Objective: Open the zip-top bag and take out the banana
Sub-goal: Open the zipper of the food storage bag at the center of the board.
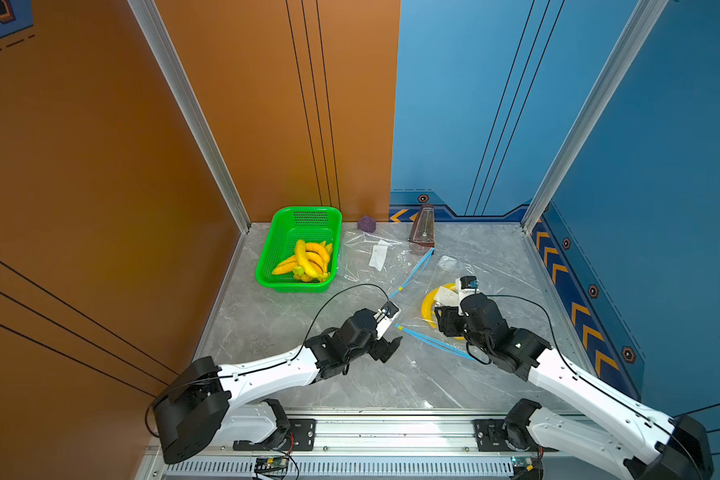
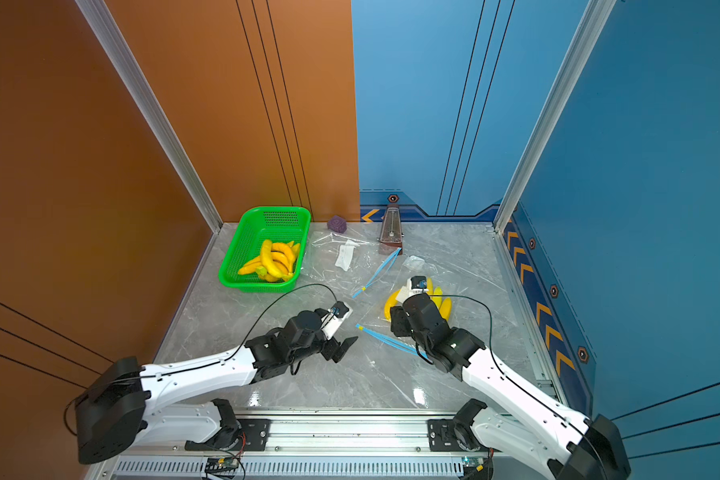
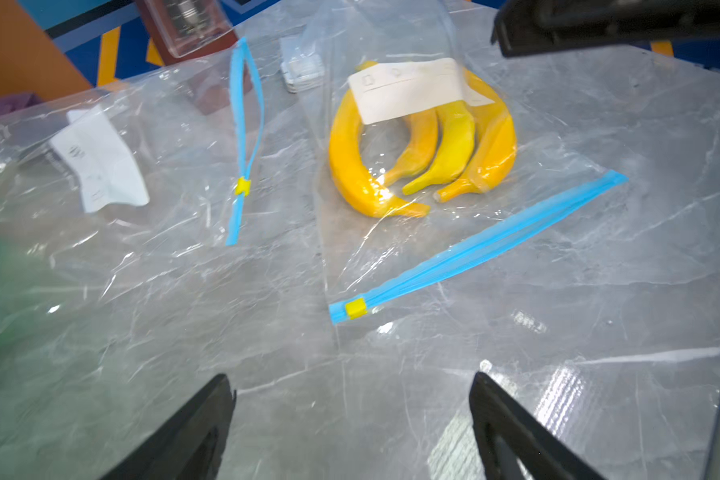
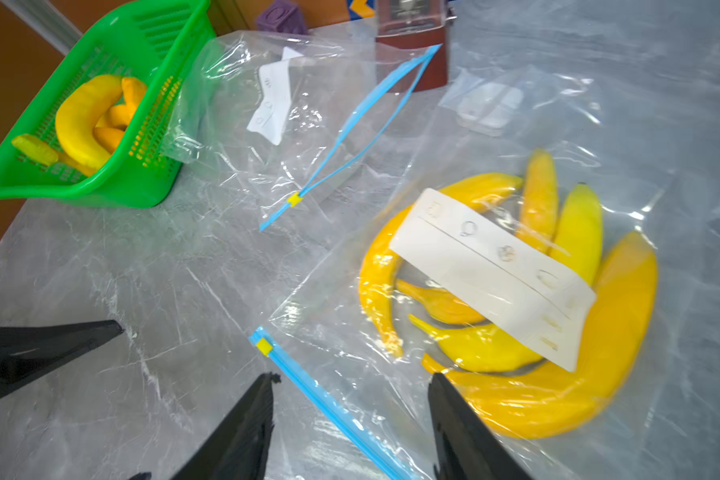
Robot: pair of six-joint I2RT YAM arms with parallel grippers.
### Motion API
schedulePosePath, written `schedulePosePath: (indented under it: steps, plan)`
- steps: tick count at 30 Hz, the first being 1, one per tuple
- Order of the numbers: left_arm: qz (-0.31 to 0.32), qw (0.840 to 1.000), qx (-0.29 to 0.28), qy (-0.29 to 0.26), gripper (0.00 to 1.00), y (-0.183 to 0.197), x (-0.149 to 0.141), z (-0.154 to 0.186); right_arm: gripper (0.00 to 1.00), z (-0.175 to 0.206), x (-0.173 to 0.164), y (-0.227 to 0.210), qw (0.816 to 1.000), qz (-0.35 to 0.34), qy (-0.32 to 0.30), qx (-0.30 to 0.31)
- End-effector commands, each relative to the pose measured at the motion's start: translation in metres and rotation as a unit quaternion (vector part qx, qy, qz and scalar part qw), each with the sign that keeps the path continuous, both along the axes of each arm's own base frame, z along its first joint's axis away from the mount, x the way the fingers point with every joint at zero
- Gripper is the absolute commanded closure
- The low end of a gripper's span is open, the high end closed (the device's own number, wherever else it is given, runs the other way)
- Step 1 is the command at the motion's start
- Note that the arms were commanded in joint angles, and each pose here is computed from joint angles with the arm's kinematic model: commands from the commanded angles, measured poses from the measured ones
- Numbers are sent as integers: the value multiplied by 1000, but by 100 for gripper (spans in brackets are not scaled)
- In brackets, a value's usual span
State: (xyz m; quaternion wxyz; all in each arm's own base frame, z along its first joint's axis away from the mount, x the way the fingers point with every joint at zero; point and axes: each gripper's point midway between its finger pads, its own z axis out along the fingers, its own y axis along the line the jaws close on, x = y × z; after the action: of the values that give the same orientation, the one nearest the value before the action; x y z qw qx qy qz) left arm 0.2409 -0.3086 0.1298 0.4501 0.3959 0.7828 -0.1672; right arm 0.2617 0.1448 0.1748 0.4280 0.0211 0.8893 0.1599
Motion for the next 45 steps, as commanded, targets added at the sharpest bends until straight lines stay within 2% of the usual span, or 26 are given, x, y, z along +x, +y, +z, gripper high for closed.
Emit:
schedulePosePath:
  steps: [1,4,11,14,16,20,28,36,40,45]
  plan:
    - [-99,992,40,-70,10,-44,-1,0,39,-12,-15,-34,997,-66,10,32]
    - [-108,987,87,-86,10,-64,10,-19,39,-17,-28,-53,996,-84,7,42]
    - [-140,974,138,-109,10,-93,18,-43,38,-31,-44,-70,994,-97,8,59]
    - [-125,973,153,-117,13,-96,27,-48,38,-37,-46,-73,993,-101,12,62]
    - [-116,973,160,-122,20,-98,33,-49,38,-40,-46,-73,993,-100,17,65]
    - [-101,972,168,-128,28,-99,40,-49,38,-43,-47,-72,993,-96,22,65]
    - [-106,974,163,-119,50,-103,39,-54,38,-48,-48,-66,994,-82,31,72]
    - [-93,980,130,-115,91,-122,48,-40,40,-55,-52,-59,993,-66,30,92]
    - [-85,988,89,-96,96,-129,48,-27,42,-58,-53,-38,990,-17,14,139]
    - [-87,993,39,-70,98,-140,43,-9,45,-64,-52,-9,980,35,-9,195]
